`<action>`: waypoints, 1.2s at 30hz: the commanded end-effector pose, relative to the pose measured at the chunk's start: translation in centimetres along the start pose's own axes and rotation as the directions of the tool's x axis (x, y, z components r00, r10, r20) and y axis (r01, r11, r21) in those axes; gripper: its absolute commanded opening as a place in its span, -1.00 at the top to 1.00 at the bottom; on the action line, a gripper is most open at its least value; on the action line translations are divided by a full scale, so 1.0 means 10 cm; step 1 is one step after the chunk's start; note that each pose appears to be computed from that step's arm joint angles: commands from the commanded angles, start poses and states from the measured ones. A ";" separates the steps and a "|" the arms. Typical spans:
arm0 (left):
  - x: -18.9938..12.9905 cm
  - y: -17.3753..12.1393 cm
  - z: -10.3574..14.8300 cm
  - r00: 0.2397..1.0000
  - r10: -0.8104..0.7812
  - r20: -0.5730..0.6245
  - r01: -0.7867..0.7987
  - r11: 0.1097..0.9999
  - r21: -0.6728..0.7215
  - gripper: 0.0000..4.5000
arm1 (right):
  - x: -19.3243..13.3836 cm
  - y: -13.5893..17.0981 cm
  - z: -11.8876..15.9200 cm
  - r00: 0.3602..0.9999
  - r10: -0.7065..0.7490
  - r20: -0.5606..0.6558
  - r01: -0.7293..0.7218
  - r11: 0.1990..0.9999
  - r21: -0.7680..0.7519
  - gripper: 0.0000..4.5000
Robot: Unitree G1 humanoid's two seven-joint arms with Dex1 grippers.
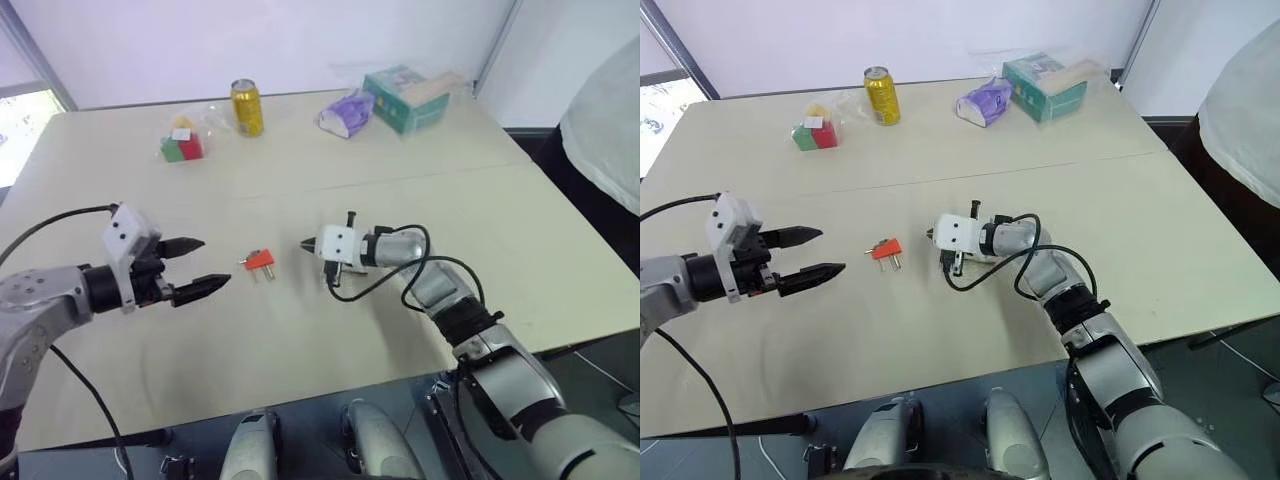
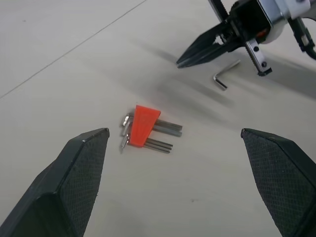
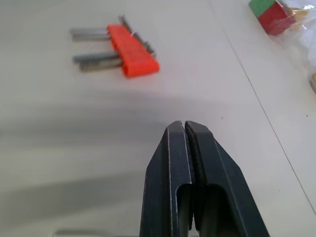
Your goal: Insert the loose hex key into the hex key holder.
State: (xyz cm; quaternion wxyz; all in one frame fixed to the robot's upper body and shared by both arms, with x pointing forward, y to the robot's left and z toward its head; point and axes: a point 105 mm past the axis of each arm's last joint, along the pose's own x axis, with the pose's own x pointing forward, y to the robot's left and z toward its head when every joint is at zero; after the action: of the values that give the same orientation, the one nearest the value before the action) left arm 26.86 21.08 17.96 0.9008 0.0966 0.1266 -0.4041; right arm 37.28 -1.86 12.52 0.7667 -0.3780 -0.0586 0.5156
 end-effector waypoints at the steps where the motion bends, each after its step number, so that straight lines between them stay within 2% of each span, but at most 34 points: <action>1: -0.06 0.00 0.11 1.000 -0.007 0.023 0.006 0.999 0.034 -1.00 | 0.11 -0.13 0.07 0.999 -0.040 0.015 0.039 0.998 0.058 0.98; 4: -0.09 0.00 0.10 1.000 0.001 0.022 -0.001 1.000 0.029 -1.00 | 0.20 -0.14 0.04 0.999 -0.052 0.000 0.051 0.992 0.114 0.98; 7: -0.14 -0.02 0.09 1.000 0.016 0.016 -0.016 1.000 0.025 -1.00 | 0.29 -0.16 0.04 0.998 -0.068 -0.013 0.069 0.990 0.125 0.60; 9: -0.17 -0.03 0.08 1.000 0.024 0.014 -0.024 1.000 0.019 -1.00 | 0.31 -0.18 0.06 0.998 -0.067 -0.013 0.068 0.990 0.125 0.21; 17: -0.20 -0.07 0.05 0.999 0.042 0.012 -0.043 0.999 0.006 -1.00 | 0.38 -0.17 0.04 1.000 -0.025 -0.019 0.027 0.991 0.128 0.21; 22: -0.23 -0.08 0.06 0.998 0.055 0.007 -0.055 0.999 0.004 -1.00 | 0.39 0.03 -0.03 0.990 0.131 -0.054 -0.127 0.989 0.072 0.21; 31: -0.24 -0.08 0.06 0.998 0.066 0.007 -0.066 0.998 0.005 -1.00 | 0.41 0.06 0.06 0.989 0.149 -0.003 -0.147 0.981 0.122 0.21; 34: -0.22 -0.08 0.07 0.998 0.063 0.011 -0.063 0.998 0.006 -1.00 | 0.42 0.04 0.08 0.992 0.125 0.003 -0.125 0.986 0.114 -0.16; 36: -0.21 -0.08 0.07 0.998 0.061 0.012 -0.061 0.998 0.007 -1.00 | 0.43 0.02 0.08 0.994 0.111 -0.004 -0.110 0.987 0.118 -0.59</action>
State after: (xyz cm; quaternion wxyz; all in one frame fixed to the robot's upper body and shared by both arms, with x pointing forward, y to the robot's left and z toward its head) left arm 25.04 22.12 18.02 0.9133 0.0845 0.1369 -0.3741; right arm 38.93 1.34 10.78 0.7584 -0.3418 0.0162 0.5548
